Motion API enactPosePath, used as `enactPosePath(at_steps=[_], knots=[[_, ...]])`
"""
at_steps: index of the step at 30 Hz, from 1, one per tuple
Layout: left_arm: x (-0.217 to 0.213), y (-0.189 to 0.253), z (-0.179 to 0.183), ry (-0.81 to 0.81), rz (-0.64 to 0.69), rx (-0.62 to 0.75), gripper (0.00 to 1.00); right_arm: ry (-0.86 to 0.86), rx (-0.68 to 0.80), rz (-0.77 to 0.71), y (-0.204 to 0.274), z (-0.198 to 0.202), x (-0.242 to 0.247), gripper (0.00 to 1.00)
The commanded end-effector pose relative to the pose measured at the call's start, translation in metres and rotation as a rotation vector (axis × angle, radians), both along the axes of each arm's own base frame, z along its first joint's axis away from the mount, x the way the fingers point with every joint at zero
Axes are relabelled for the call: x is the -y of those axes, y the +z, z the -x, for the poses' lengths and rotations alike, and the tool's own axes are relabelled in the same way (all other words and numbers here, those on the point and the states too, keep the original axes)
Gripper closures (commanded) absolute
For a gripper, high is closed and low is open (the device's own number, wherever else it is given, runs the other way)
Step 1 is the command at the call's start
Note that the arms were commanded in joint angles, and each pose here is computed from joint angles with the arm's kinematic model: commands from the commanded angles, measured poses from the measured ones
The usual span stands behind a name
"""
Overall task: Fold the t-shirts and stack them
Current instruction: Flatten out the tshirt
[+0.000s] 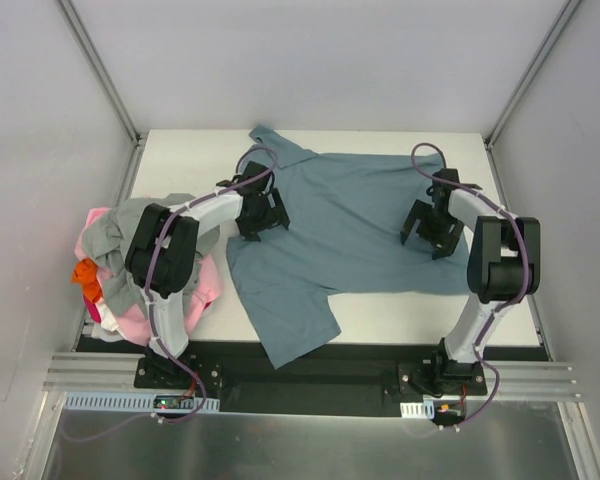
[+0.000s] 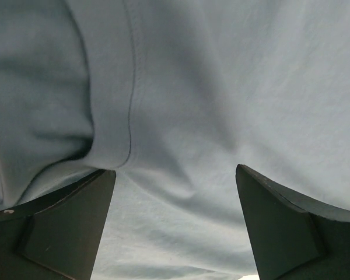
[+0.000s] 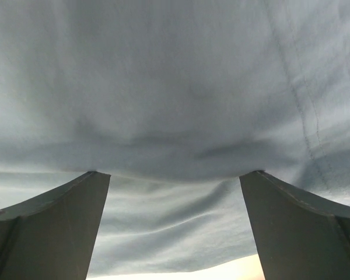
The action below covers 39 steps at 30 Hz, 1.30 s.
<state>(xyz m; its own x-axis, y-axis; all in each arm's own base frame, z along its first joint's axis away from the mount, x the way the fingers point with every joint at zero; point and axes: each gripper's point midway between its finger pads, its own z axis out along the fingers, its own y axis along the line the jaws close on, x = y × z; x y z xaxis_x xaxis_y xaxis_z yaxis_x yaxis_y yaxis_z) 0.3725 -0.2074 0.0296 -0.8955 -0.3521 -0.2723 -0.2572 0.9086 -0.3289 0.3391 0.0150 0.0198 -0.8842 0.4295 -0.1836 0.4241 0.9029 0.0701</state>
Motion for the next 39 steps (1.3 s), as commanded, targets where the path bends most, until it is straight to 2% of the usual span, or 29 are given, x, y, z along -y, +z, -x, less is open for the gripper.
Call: enactPosePath(at_steps=[1,12,17,18,26,29,32,39], knots=[[-0.009,-0.027,-0.007,0.034,-0.039,-0.054,0.14,0.006,0.028,0.007,-0.004,-0.024,0.002,0.04],[-0.031,-0.009,-0.079,0.051,-0.029,0.036,0.14,0.015,0.091,-0.003,0.006,-0.077,0.0,0.04],[-0.037,-0.015,-0.103,0.042,-0.047,0.051,0.14,0.008,0.125,-0.004,0.004,-0.107,0.0,0.04],[-0.036,-0.009,-0.111,0.039,-0.049,0.073,0.14,0.012,0.132,-0.038,0.006,-0.112,-0.006,0.04],[-0.052,-0.014,-0.139,0.049,-0.066,0.093,0.13,0.031,0.203,-0.054,0.009,-0.153,-0.009,0.04],[-0.051,-0.002,-0.147,0.036,-0.051,0.114,0.13,0.036,0.22,-0.07,0.023,-0.158,-0.01,0.04],[-0.044,0.031,-0.147,0.017,-0.008,0.163,0.13,0.049,0.261,-0.071,0.049,-0.155,-0.01,0.04],[-0.03,0.177,-0.121,-0.06,0.077,0.419,0.07,0.124,0.446,-0.1,0.157,-0.121,-0.019,0.04]])
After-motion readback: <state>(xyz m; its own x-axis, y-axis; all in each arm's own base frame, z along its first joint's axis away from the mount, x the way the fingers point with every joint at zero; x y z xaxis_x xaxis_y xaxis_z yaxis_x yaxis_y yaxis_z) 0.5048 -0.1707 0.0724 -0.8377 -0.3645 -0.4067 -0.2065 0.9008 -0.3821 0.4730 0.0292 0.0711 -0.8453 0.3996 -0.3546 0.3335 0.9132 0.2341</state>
